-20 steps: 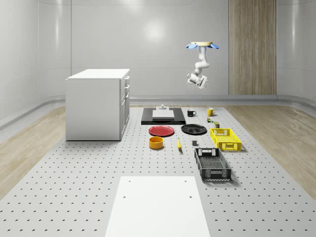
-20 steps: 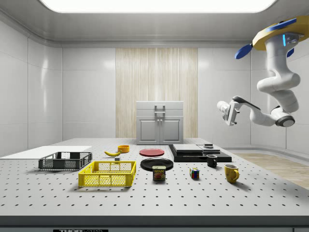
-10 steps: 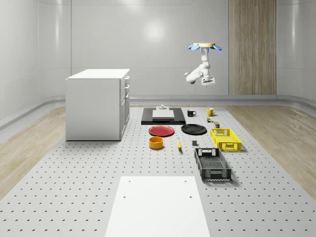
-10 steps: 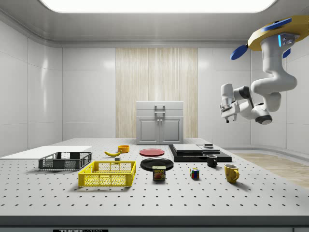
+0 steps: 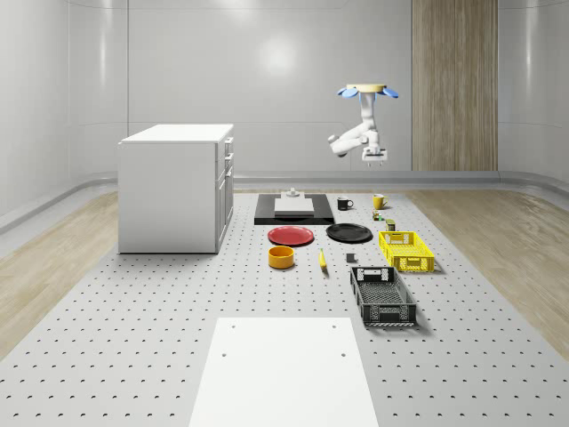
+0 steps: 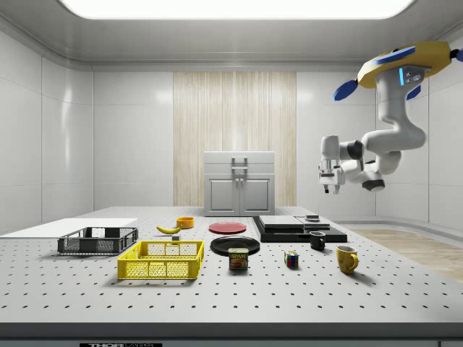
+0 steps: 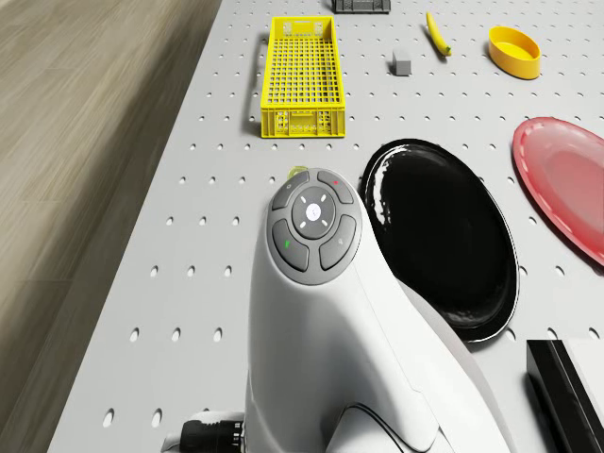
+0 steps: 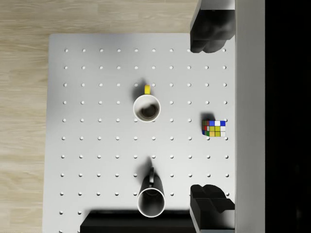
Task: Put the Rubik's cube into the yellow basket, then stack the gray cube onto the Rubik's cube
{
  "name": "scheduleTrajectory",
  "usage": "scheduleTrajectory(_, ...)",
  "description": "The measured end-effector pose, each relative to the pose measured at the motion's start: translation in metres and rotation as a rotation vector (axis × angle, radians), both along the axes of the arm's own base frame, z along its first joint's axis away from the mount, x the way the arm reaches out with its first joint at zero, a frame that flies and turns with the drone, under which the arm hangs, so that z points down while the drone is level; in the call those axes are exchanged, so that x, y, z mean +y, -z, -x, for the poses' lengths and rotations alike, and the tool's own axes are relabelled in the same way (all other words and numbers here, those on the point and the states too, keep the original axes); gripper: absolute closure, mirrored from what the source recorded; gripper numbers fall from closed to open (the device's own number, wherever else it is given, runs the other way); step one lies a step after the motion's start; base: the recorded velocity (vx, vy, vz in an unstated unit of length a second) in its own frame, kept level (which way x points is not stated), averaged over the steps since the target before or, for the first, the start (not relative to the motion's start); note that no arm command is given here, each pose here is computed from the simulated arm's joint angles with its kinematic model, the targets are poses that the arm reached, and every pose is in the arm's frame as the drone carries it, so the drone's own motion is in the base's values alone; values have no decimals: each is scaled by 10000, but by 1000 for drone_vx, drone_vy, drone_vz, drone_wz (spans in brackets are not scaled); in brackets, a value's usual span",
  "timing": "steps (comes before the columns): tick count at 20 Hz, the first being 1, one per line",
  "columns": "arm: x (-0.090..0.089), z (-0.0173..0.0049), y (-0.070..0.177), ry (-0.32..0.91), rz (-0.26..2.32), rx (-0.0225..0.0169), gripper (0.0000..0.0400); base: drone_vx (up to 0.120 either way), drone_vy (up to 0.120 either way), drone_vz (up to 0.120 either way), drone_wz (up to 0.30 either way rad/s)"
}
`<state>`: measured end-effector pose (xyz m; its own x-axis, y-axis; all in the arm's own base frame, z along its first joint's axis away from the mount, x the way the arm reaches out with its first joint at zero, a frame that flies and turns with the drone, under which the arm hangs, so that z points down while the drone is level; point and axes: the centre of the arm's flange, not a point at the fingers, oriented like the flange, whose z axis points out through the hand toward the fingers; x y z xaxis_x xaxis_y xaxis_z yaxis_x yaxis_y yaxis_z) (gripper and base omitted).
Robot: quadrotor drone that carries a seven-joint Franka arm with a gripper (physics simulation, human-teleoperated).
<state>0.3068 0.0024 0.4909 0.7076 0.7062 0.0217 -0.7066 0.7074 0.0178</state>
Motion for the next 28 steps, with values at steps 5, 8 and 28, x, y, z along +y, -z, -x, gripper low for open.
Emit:
scheduleTrajectory(5, -16, 0, 1, 3, 159, 6, 0, 120, 0, -120, 0)
scheduleTrajectory(8, -20, 0, 1, 4, 204, 8, 0, 120, 0, -120, 0)
scheduleTrajectory(28, -26, 0, 2, 2, 264, 12, 0, 98, -18, -120, 0)
